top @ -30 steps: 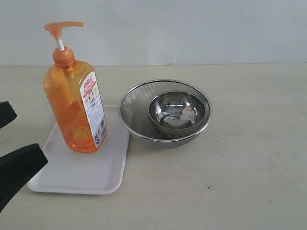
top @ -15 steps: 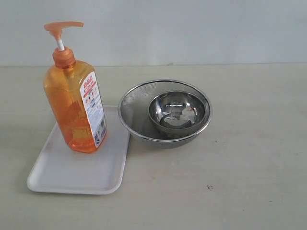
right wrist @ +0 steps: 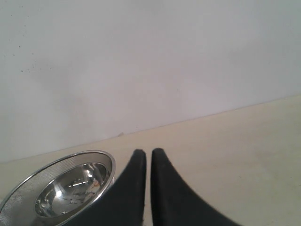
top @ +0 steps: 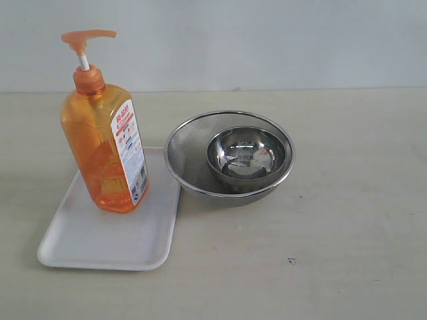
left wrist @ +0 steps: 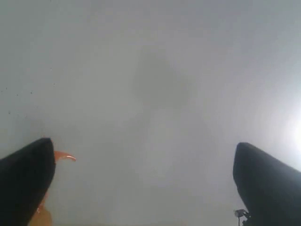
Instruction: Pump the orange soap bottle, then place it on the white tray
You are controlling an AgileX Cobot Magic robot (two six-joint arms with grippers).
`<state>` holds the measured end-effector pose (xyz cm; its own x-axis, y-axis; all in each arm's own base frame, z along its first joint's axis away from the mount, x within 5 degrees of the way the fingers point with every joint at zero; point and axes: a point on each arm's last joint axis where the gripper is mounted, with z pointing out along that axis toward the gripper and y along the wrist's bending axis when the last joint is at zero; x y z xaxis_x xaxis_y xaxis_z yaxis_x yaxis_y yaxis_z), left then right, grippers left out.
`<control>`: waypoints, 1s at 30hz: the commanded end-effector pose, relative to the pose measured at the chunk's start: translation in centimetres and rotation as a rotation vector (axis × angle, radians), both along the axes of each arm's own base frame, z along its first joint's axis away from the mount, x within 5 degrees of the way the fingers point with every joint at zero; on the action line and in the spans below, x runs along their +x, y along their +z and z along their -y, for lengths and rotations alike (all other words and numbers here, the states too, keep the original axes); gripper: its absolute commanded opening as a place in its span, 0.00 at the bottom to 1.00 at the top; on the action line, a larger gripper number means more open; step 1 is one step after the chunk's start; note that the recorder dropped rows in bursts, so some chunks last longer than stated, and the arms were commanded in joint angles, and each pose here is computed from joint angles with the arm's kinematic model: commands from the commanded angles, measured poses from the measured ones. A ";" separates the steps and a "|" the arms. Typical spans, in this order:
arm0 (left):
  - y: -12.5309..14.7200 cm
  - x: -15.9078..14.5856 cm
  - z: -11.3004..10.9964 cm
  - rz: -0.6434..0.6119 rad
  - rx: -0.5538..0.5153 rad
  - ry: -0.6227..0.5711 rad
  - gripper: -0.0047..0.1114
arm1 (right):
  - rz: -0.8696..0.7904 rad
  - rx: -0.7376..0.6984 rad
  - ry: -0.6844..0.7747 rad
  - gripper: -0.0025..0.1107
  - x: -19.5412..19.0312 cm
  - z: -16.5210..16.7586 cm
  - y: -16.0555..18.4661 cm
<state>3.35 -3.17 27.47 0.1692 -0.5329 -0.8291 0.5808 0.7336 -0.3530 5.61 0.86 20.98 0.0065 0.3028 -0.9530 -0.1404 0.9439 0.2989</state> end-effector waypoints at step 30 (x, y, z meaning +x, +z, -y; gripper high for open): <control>1.5 -2.1 1.0 0.253 -0.067 -0.163 0.08 | 0.008 -0.008 -0.006 0.02 0.0 0.0 0.1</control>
<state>1.72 -4.17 28.53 0.2088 -0.6186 -0.7575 0.7458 0.6017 -0.2858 5.61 0.86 20.98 0.0065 0.3028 -0.9530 -0.1404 0.9439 0.2989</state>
